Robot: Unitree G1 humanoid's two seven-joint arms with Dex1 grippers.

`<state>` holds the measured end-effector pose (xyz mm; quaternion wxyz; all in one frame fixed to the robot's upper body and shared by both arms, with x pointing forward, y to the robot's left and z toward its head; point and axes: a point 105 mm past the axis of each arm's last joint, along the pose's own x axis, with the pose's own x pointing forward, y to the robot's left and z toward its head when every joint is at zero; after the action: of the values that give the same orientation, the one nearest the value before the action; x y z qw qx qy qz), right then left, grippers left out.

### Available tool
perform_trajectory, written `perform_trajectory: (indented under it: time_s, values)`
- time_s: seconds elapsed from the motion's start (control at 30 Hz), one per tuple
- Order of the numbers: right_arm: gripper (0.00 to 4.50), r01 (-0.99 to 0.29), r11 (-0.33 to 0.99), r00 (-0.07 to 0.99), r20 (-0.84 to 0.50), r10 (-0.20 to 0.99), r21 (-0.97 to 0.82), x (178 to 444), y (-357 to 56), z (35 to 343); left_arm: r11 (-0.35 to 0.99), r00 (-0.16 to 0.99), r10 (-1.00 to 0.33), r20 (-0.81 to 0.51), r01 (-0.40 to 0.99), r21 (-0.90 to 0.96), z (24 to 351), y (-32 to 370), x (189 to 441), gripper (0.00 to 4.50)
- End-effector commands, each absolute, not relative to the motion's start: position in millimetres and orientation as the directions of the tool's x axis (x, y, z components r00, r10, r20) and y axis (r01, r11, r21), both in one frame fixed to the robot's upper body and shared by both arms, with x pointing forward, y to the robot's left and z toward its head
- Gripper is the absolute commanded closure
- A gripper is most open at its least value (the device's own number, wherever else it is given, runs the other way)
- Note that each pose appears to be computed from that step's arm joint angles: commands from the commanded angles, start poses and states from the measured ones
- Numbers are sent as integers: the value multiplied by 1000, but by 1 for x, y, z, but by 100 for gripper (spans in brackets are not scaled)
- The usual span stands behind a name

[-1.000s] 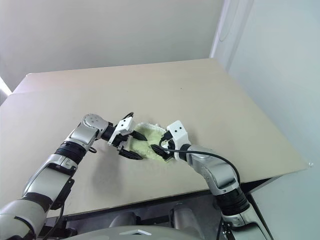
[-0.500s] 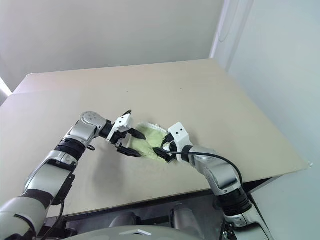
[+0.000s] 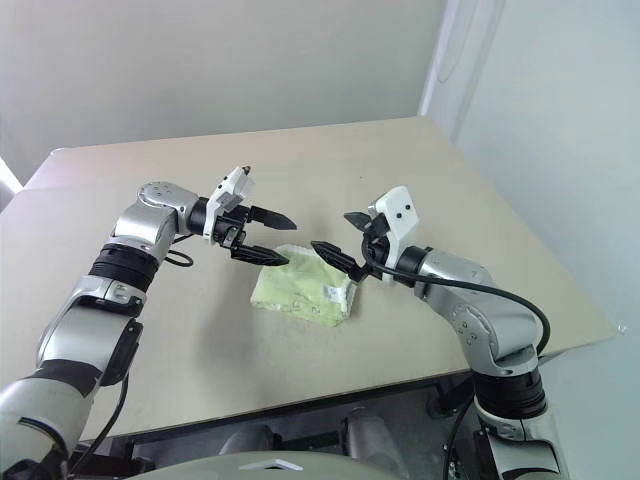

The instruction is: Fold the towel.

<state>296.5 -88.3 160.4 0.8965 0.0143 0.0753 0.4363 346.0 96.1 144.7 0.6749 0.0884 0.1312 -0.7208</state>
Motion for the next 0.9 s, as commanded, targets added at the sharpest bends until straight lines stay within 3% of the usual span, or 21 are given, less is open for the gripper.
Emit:
perform_trajectory:
  time_s: [0.03,0.2,0.3,0.5,0.9]
  values:
    - [0,-804,590,584,-87,807,77,293,-86,174,-44,-58,-956,-286,998,-55,153,101,347,4]
    - [0,-804,589,583,-88,808,79,293,-86,174,-43,-58,-956,-286,997,-56,153,101,347,4]
    - [0,-889,441,458,-294,839,-125,278,-63,150,133,131,-921,-366,991,20,147,149,354,4]
    - [0,-928,290,367,-449,815,-232,277,-52,117,218,210,-883,-419,976,31,135,182,348,4]
    - [0,-935,251,342,-448,826,-251,280,-44,114,238,234,-879,-416,970,44,134,189,345,4]
